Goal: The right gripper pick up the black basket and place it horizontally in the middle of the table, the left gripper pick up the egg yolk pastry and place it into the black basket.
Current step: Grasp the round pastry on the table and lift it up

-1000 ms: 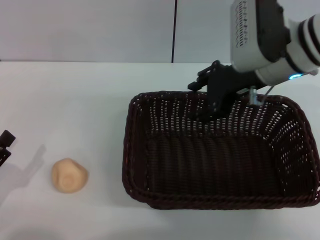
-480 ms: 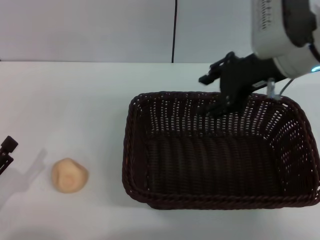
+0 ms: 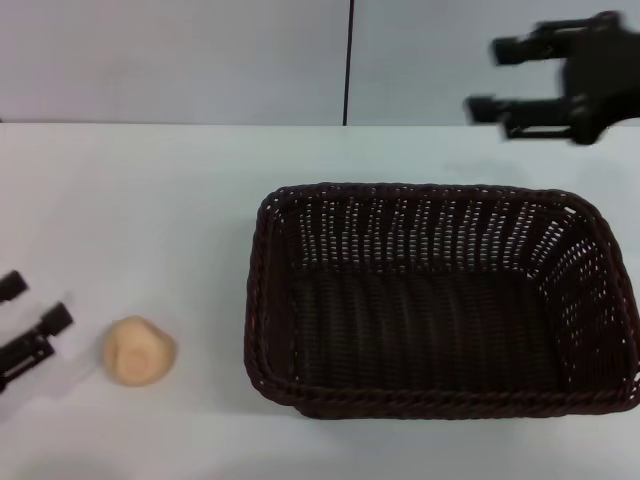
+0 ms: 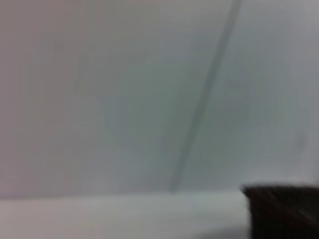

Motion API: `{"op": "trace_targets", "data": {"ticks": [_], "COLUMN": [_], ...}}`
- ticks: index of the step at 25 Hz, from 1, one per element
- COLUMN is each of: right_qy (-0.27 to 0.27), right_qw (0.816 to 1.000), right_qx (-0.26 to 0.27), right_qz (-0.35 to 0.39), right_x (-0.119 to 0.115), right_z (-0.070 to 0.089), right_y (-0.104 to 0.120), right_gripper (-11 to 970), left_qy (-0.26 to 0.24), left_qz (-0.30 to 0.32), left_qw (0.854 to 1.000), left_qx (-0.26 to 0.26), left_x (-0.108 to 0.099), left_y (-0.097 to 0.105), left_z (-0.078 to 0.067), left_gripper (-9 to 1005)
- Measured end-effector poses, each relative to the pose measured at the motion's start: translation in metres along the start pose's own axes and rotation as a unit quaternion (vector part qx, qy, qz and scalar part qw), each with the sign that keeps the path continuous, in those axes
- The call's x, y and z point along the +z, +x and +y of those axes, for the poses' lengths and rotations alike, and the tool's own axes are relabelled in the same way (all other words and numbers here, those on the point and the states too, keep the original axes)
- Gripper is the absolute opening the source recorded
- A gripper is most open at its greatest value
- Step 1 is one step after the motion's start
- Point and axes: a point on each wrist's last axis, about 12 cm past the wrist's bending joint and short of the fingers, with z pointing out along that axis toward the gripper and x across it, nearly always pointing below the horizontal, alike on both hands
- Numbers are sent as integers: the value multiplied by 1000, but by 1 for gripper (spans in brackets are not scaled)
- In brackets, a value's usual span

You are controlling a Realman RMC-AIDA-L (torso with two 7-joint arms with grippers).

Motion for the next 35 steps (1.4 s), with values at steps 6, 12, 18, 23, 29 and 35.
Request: {"op": "trace_targets", "data": {"ticks": [6,12,18,23,29,35], "right_qy": [60,107,107,108,109,128], "right_qw": [985,956,948,944,940,928], "right_qx": [92,136,163,174,191,220], "right_qz": [-135,-238,-252,-258,-262,-272], "right_x": [-54,-86,-86,-85,-81,-74], "right_z": [0,11,16,15,15,18], "right_y": [42,85,101,105,113,138], "right_gripper": [662,663,662,661,663,662], "left_qy": [65,61,51,69,94,84], "left_qz": [76,115,138,156,181,151], "left_qw": [995,991,988,984,978,983], "left_qx": [17,31,52,54,52,56], "left_x": [15,27,42,52,59,56], "left_y": [-10,0,7,12,13,6], "left_z": [3,5,9,7,6,8], "left_gripper": [781,758,736,718,696,630]}}
